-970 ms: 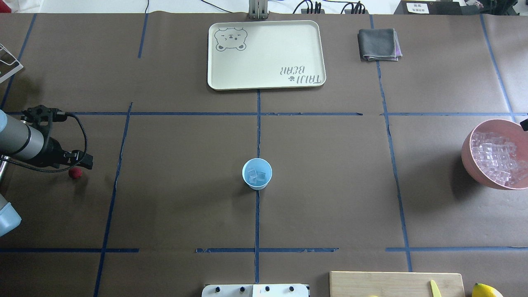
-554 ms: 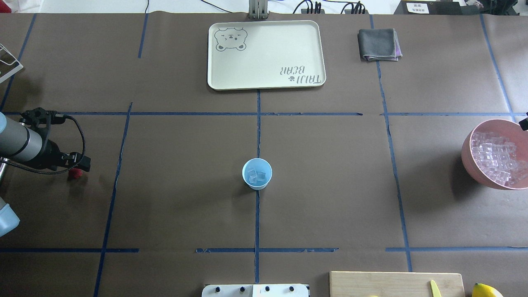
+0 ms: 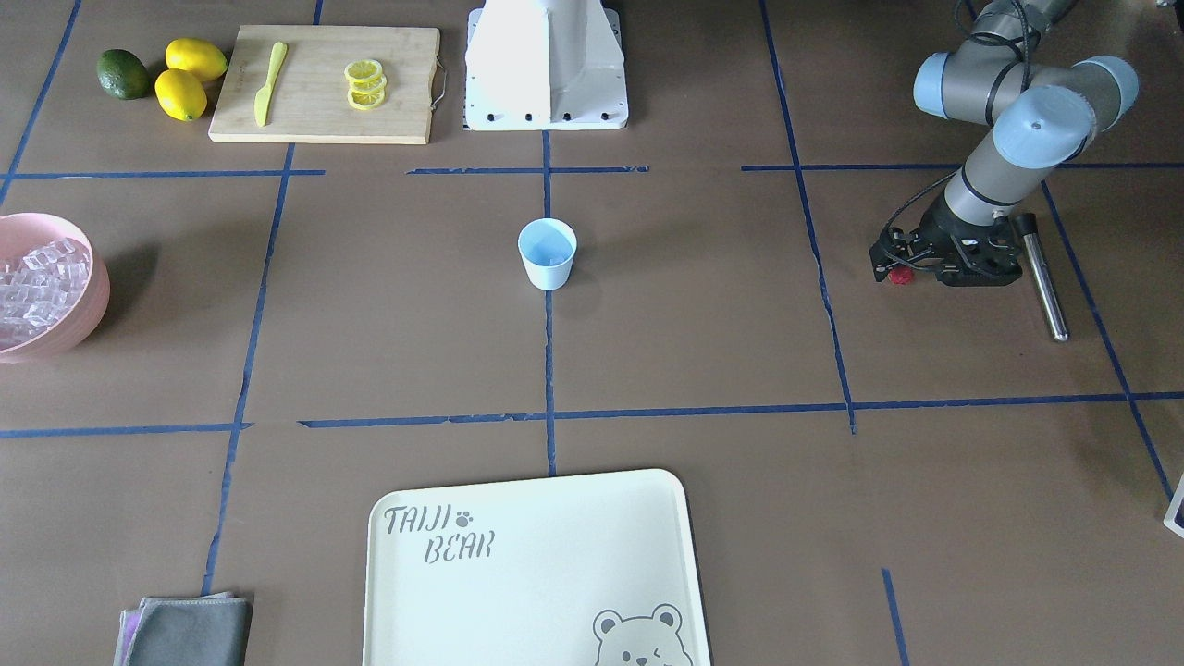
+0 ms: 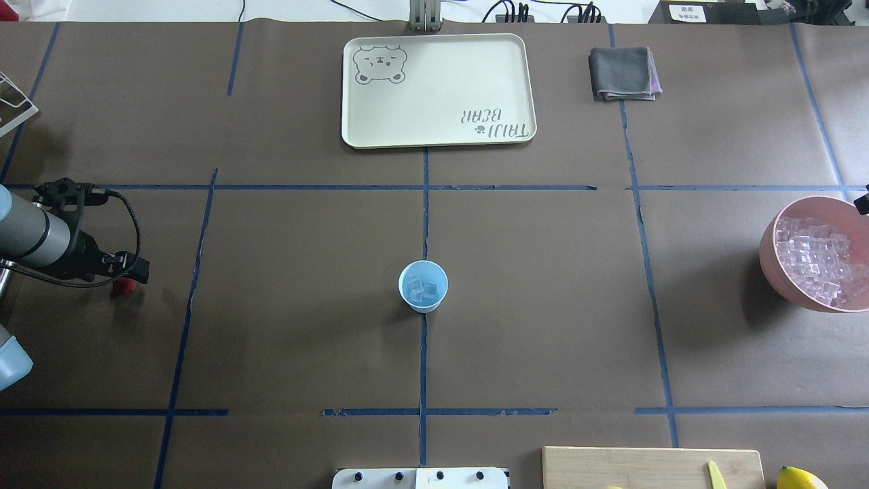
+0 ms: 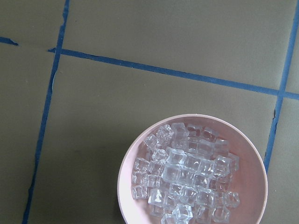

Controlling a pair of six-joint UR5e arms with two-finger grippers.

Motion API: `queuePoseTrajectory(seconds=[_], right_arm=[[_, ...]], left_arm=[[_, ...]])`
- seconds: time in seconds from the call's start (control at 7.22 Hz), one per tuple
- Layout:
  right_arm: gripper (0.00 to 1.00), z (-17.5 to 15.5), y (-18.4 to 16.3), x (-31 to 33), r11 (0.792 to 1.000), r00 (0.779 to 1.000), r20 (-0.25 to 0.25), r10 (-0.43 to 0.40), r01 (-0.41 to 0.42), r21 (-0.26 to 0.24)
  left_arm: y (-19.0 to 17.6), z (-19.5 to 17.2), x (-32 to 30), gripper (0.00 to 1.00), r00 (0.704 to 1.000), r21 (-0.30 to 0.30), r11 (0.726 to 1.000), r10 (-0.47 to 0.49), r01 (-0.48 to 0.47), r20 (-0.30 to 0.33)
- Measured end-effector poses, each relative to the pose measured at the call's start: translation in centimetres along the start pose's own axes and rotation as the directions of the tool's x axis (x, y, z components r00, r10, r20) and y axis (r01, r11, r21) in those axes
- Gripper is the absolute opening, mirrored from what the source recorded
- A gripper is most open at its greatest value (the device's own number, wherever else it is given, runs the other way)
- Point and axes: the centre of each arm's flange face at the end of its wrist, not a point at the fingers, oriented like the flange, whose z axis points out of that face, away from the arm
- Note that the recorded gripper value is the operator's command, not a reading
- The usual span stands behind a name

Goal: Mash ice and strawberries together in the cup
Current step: 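Lower the left gripper onto the red strawberry and grasp it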

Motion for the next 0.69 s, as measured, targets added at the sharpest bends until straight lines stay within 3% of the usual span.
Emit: queuePoseTrajectory(seconds=[0.14,0.28,0.55,0.69], right_arm=[[1.0,0.01,-0.01,0.01,1.0,1.0,0.0,0.0,0.0,-0.001],[1.0,0.01,-0.01,0.01,1.0,1.0,0.0,0.0,0.0,-0.001],[1.0,0.02,0.0,0.01,1.0,1.0,0.0,0.0,0.0,-0.001],[1.0,0.02,0.0,0.0,1.0,1.0,0.001,0.0,0.0,-0.001]], left_arm=[[0.01,0.18,-0.09,0.84,1.0,-0.003,1.0,-0.001,0.001,0.002],[0.02,0.32,-0.14,0.62,1.0,-0.005,1.0,-0.001,0.001,0.004],[0.03,0.4,-0.12,0.03,1.0,-0.007,1.0,-0.001,0.001,0.004],[0.09,0.42,-0.04,0.0,1.0,-0.014,1.0,-0.001,0.001,-0.001]])
